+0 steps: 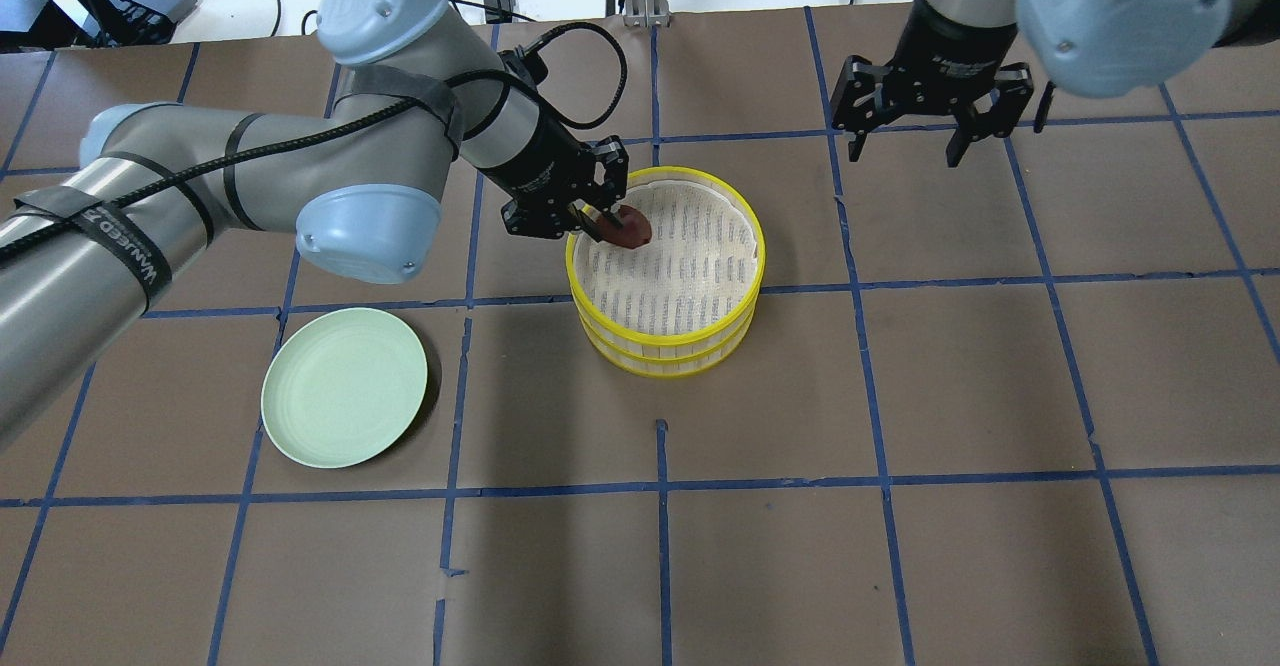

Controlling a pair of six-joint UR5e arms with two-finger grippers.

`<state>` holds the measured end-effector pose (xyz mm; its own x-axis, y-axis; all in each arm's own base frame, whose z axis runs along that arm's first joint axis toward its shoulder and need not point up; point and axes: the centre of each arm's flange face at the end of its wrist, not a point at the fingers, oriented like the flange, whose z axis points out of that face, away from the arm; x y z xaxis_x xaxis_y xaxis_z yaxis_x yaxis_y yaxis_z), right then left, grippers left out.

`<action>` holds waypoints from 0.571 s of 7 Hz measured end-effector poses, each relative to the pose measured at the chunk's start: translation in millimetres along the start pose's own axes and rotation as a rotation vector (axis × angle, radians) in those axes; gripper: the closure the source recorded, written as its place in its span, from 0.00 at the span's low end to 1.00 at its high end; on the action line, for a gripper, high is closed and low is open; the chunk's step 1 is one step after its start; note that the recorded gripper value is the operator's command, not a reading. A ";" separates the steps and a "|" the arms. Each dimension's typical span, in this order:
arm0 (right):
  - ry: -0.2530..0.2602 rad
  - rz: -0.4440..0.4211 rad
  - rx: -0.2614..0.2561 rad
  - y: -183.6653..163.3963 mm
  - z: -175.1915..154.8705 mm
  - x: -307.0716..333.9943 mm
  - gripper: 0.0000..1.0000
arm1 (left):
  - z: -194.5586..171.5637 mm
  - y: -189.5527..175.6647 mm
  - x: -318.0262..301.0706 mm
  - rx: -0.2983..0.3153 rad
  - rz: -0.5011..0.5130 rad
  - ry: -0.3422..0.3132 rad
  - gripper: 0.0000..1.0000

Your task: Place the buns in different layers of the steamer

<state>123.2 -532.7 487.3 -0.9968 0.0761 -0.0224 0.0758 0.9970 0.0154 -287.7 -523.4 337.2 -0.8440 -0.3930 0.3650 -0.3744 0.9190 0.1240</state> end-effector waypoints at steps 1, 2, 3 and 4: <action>0.005 -0.040 0.021 19.4 -27.0 3.6 0.00 | -0.8 1.1 2.7 0.004 0.050 0.000 0.00; 0.006 -0.062 0.028 33.0 -39.7 3.0 0.00 | -9.1 -12.1 -6.1 0.030 0.146 -0.024 0.00; 0.002 -0.073 0.019 37.1 -37.6 1.5 0.00 | -25.5 -38.4 -30.7 0.061 0.236 -0.086 0.00; -0.002 -0.080 0.002 37.4 -27.8 0.5 0.00 | -50.8 -64.4 -60.1 0.072 0.337 -0.159 0.00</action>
<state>124.9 -495.8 515.7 -0.9997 -0.0034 -0.0253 -0.0037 0.9999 0.0113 -193.4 -557.3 354.2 -0.9713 -0.0745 0.2257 -0.0870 0.9951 -0.0462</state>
